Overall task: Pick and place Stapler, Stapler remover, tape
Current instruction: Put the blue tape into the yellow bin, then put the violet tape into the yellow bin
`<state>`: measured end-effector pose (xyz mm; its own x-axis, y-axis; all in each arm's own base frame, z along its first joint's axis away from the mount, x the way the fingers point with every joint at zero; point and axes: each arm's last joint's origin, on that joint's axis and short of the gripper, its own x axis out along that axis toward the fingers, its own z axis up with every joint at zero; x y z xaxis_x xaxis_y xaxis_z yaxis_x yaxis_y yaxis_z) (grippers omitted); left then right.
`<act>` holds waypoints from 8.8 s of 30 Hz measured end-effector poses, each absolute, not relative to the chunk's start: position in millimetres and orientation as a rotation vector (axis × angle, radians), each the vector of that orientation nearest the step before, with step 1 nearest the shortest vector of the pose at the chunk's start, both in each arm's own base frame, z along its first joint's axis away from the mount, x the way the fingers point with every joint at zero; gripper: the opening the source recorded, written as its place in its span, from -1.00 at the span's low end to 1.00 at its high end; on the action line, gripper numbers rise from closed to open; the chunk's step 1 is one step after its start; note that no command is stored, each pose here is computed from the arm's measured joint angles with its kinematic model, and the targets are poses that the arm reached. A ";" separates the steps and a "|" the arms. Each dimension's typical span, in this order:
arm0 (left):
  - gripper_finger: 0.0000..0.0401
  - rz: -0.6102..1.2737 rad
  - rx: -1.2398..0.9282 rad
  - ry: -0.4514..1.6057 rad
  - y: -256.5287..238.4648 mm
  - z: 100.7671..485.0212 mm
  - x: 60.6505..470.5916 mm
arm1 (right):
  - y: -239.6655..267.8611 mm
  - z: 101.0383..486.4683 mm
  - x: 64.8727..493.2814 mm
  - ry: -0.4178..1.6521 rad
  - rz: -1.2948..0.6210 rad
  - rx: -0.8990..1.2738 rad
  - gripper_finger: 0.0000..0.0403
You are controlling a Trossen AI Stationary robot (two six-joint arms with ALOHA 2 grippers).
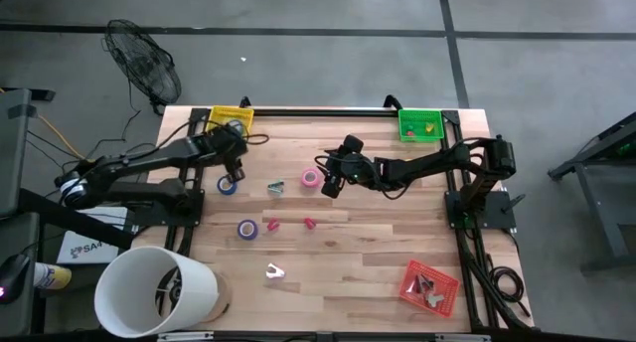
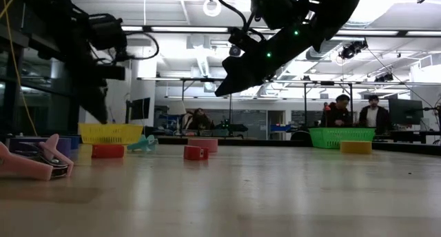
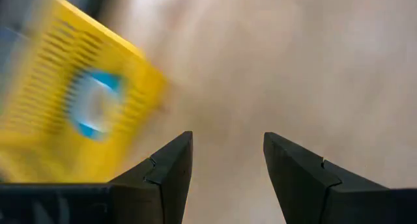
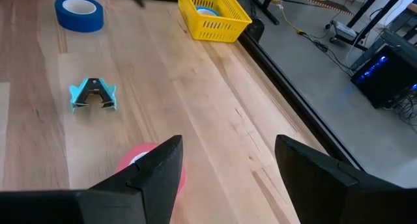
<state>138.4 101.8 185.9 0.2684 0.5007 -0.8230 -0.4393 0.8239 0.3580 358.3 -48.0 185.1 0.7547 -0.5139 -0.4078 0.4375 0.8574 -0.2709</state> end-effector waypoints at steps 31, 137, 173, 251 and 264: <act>-0.08 0.703 -0.388 1.361 81.4 170.8 113.4 | -47.4 184.2 358.2 0.497 -0.502 -0.145 0.17; -0.61 1.476 0.080 0.792 174.8 164.6 149.6 | -46.8 182.6 357.6 0.515 -0.479 -0.142 0.17; 0.12 1.392 0.052 0.824 169.2 167.0 146.3 | -46.6 180.0 356.2 0.544 -0.479 -0.139 0.17; 0.12 0.028 -0.172 1.034 -10.6 175.4 162.2 | -46.5 177.8 354.9 0.565 -0.484 -0.118 0.17; 0.12 0.107 -0.240 1.107 -33.3 169.5 155.4 | -46.5 177.8 354.9 0.563 -0.486 -0.112 0.17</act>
<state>155.4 -33.3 169.5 0.4454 -0.0343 -0.8947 -0.2043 0.9690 -0.1388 354.9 -46.5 177.8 0.7361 -0.4712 -0.4860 0.4113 0.8815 -0.2318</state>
